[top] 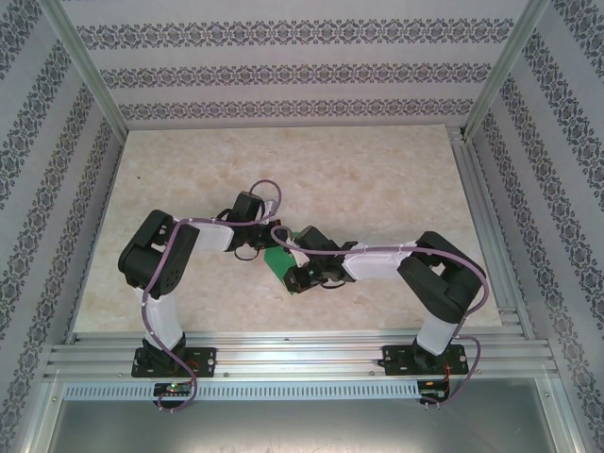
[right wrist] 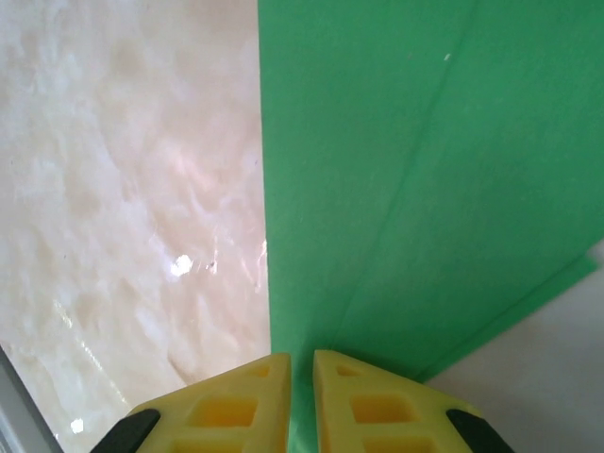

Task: Fold a paper plane with a square sheet of paper (fold left side to right side)
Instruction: Fourth fold the wing at the center of the table, then turn over the paper at the center of the table.

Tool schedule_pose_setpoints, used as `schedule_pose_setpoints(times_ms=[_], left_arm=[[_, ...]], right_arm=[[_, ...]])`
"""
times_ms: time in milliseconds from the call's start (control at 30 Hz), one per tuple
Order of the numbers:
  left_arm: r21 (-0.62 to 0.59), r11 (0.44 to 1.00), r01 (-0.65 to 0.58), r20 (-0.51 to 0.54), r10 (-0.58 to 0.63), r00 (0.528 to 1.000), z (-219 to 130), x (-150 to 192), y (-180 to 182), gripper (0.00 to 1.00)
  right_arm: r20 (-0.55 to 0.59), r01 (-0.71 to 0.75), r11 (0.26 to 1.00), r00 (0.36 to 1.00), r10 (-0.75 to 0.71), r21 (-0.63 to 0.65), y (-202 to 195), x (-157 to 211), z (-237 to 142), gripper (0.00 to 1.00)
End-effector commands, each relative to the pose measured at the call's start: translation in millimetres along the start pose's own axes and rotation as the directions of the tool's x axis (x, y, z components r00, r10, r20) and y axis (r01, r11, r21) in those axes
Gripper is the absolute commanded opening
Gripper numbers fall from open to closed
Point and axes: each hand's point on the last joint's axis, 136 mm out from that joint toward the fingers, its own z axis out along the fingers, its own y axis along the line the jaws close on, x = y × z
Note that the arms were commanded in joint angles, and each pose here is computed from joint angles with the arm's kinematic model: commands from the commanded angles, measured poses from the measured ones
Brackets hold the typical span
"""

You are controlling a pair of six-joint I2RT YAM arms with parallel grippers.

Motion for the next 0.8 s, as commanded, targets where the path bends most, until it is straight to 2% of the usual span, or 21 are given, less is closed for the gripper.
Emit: schedule_pose_setpoints(times_ms=[0, 167, 300, 433, 533, 600, 767], left_arm=[[-0.108, 0.994, -0.001, -0.003, 0.001, 1.0, -0.4, 7.5, 26.0, 0.06], [-0.075, 0.997, -0.008, 0.001, 0.008, 1.0, -3.8, 1.3, 13.9, 0.11], [-0.014, 0.999, -0.051, 0.016, 0.051, 0.999, -18.1, -18.8, -20.2, 0.2], [0.032, 0.992, -0.12, 0.055, 0.118, 0.992, -47.9, -49.3, -65.2, 0.37], [0.04, 0.987, -0.158, 0.102, 0.153, 0.983, -76.8, -66.3, -88.2, 0.49], [0.022, 0.987, -0.156, 0.137, 0.152, 0.979, -96.2, -70.8, -90.7, 0.57], [-0.028, 0.996, -0.087, 0.202, 0.091, 0.975, -132.0, -53.6, -64.5, 0.7]], right_arm=[[-0.228, -0.065, 0.997, 0.971, 0.074, 0.048, -8.7, 76.6, 4.0, 0.15], [-0.199, -0.075, 0.997, 0.977, 0.08, 0.034, -6.3, 75.1, -6.4, 0.16], [-0.083, -0.085, 0.996, 0.993, 0.084, -0.012, 1.5, 40.2, -34.2, 0.2], [0.068, -0.091, 0.995, 0.993, 0.093, -0.032, -2.0, 0.7, -70.9, 0.31], [0.13, -0.095, 0.995, 0.987, 0.095, -0.003, -16.1, -19.0, -88.1, 0.4], [0.173, -0.095, 0.995, 0.98, 0.095, -0.008, -20.7, -33.9, -94.4, 0.47], [0.248, -0.107, 0.982, 0.958, 0.143, -0.154, -11.5, -76.0, -93.3, 0.56]])
